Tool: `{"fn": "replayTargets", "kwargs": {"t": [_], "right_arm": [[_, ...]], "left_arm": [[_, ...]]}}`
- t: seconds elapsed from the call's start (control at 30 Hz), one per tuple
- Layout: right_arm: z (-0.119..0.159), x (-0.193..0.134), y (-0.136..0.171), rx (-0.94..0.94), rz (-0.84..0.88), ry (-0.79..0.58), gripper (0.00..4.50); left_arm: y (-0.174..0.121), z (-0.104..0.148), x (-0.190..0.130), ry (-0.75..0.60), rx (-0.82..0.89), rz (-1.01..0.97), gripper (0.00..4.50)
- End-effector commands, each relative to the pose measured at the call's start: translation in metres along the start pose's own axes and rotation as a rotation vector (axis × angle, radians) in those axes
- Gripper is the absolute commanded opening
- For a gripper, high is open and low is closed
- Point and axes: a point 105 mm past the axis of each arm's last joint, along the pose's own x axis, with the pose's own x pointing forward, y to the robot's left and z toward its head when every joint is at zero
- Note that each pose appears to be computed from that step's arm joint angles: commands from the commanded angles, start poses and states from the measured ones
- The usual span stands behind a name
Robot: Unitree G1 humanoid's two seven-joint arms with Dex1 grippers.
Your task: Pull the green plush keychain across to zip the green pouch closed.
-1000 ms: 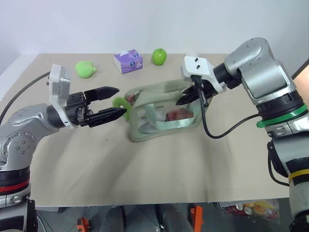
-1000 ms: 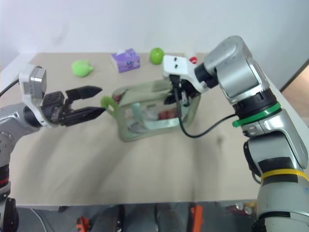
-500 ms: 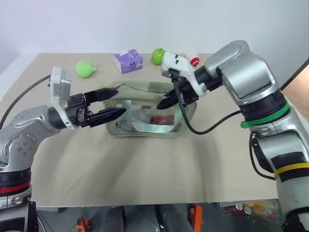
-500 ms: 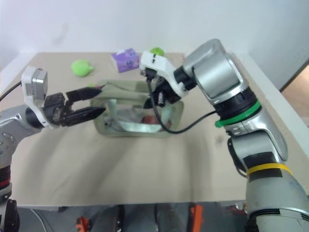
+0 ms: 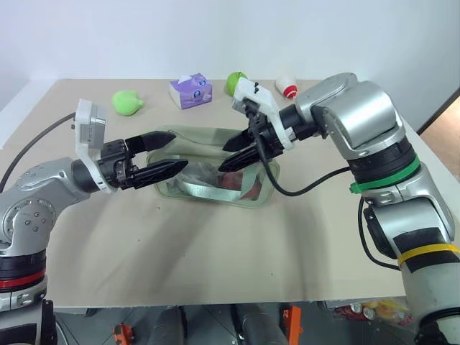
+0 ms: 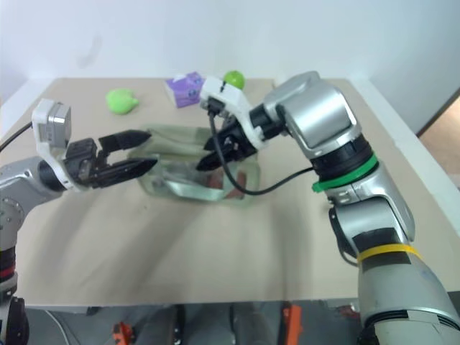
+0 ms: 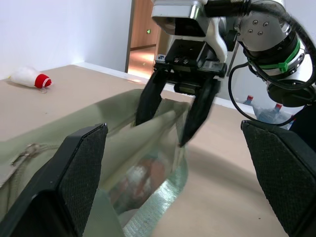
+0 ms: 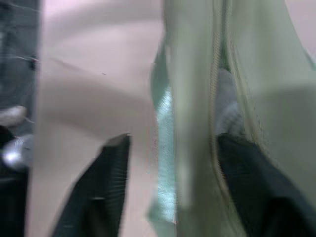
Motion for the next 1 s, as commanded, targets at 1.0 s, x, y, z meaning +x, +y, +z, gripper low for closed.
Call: {"fn": "replayTargets", "kwargs": {"t": [1.0], "right_arm": [[-0.068, -0.065, -0.015, -0.044, -0.217, -0.141, 3.02]], "left_arm": [[0.034, 0.017, -0.074, 0.09, 0.049, 0.215, 4.5]]}}
